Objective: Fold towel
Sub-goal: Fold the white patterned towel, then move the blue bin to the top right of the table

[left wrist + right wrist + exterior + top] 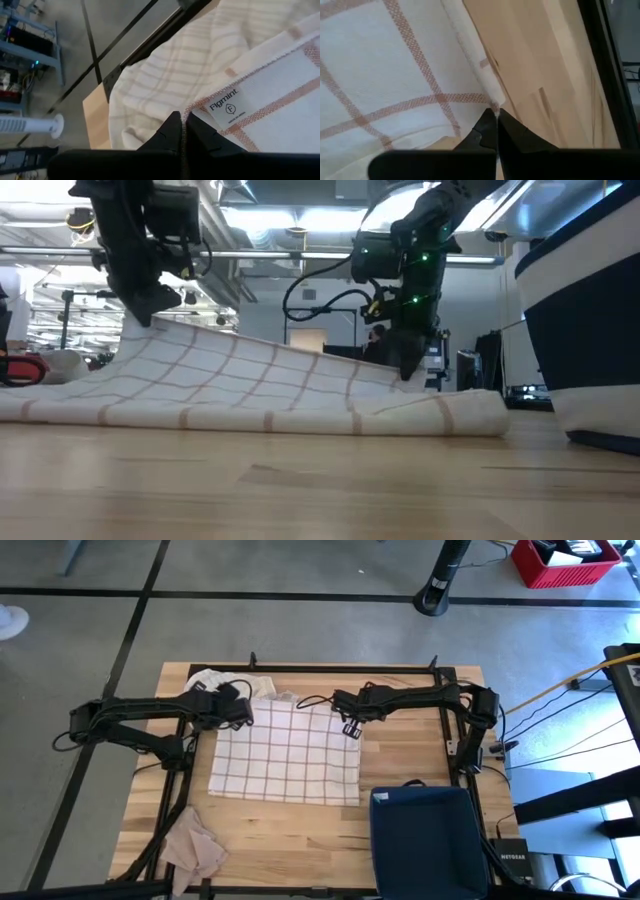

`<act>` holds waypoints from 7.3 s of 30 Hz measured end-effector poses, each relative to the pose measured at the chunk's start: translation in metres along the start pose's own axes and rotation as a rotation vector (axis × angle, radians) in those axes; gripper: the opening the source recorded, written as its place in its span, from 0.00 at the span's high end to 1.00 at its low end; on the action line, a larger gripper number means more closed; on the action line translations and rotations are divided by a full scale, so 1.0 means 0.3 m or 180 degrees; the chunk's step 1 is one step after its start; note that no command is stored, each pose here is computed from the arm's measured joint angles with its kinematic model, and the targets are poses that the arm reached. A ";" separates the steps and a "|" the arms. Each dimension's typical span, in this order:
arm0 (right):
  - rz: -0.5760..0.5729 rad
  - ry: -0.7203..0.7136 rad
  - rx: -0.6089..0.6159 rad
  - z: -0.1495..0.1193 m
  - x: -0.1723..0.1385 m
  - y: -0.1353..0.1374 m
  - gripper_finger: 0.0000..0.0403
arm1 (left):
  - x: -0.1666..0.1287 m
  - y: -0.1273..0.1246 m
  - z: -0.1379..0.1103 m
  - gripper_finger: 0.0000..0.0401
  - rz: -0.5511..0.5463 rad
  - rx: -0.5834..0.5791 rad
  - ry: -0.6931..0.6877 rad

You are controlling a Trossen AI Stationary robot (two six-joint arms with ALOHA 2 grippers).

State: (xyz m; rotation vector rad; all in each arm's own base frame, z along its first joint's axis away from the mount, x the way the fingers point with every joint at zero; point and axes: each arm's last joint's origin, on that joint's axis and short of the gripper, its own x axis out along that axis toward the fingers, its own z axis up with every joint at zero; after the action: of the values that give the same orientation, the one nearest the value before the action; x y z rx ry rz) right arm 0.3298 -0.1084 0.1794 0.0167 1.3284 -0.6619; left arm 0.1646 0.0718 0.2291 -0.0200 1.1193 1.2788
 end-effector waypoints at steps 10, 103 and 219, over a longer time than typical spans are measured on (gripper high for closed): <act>-0.0222 -0.0098 0.0049 0.008 -0.001 -0.004 0.73 | 0.002 -0.006 0.014 0.74 -0.0043 0.0154 -0.0089; 0.1517 0.0523 -0.1303 -0.459 -0.613 0.339 0.53 | -0.379 -0.332 -0.329 0.66 -0.2791 0.0204 -0.0327; 0.0108 -0.1057 -0.0146 -0.442 -0.235 0.177 0.56 | -0.397 -0.585 -0.551 0.66 -0.3271 0.0604 0.0868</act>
State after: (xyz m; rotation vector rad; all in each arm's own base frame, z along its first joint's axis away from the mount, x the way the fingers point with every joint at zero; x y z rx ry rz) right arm 0.2301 0.0155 0.1883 -0.1037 1.0205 -0.5767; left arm 0.2060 -0.1738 0.1275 -0.5690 1.2034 0.2507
